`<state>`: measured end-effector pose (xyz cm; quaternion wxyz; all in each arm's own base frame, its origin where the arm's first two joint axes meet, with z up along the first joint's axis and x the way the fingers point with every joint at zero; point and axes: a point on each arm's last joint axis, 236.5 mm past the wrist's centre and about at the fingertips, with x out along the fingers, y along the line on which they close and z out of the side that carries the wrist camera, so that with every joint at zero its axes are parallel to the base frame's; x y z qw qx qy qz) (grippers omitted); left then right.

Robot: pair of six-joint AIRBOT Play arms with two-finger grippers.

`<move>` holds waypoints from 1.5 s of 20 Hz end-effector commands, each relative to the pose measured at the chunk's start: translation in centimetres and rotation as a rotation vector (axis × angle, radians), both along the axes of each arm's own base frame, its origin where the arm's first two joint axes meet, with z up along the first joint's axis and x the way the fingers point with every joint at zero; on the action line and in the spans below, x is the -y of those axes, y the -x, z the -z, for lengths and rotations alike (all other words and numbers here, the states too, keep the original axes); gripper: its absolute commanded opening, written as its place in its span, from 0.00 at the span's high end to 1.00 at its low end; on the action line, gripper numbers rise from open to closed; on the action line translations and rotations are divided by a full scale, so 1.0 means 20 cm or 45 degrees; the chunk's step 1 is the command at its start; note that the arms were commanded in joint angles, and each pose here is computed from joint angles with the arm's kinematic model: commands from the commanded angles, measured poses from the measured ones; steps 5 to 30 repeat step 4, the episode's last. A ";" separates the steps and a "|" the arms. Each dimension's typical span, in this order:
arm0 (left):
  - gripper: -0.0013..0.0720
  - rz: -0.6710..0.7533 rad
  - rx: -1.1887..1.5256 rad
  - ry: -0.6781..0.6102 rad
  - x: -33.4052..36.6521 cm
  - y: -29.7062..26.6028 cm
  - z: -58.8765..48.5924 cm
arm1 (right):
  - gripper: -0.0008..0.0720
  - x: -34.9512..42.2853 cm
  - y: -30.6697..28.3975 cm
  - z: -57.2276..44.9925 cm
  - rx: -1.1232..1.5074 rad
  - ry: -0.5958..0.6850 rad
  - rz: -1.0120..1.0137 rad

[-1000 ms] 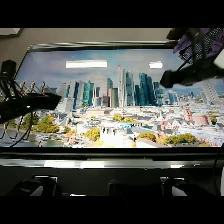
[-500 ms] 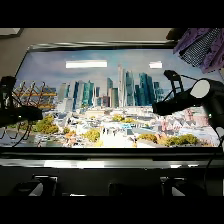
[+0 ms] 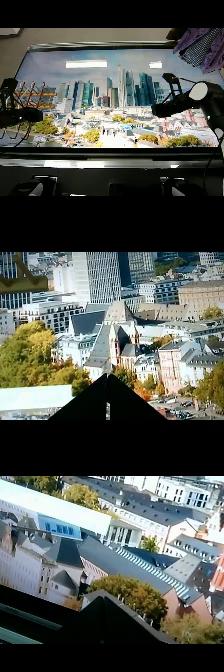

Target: Fold the clothes and pants, and hang the long-sleeved shirts on hangers.

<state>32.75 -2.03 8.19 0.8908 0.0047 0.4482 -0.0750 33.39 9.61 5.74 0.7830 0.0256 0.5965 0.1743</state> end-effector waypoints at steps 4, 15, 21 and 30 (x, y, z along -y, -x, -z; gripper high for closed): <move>0.94 -0.001 0.001 -0.001 0.00 0.00 0.00 | 0.95 0.00 0.00 0.00 0.001 0.000 -0.001; 0.94 -0.001 0.001 -0.001 0.00 0.00 0.00 | 0.95 0.00 0.00 0.00 0.001 0.000 -0.001; 0.94 -0.001 0.001 -0.001 0.00 0.00 0.00 | 0.95 0.00 0.00 0.00 0.001 0.000 -0.001; 0.94 -0.001 0.001 -0.001 0.00 0.00 0.00 | 0.95 0.00 0.00 0.00 0.001 0.000 -0.001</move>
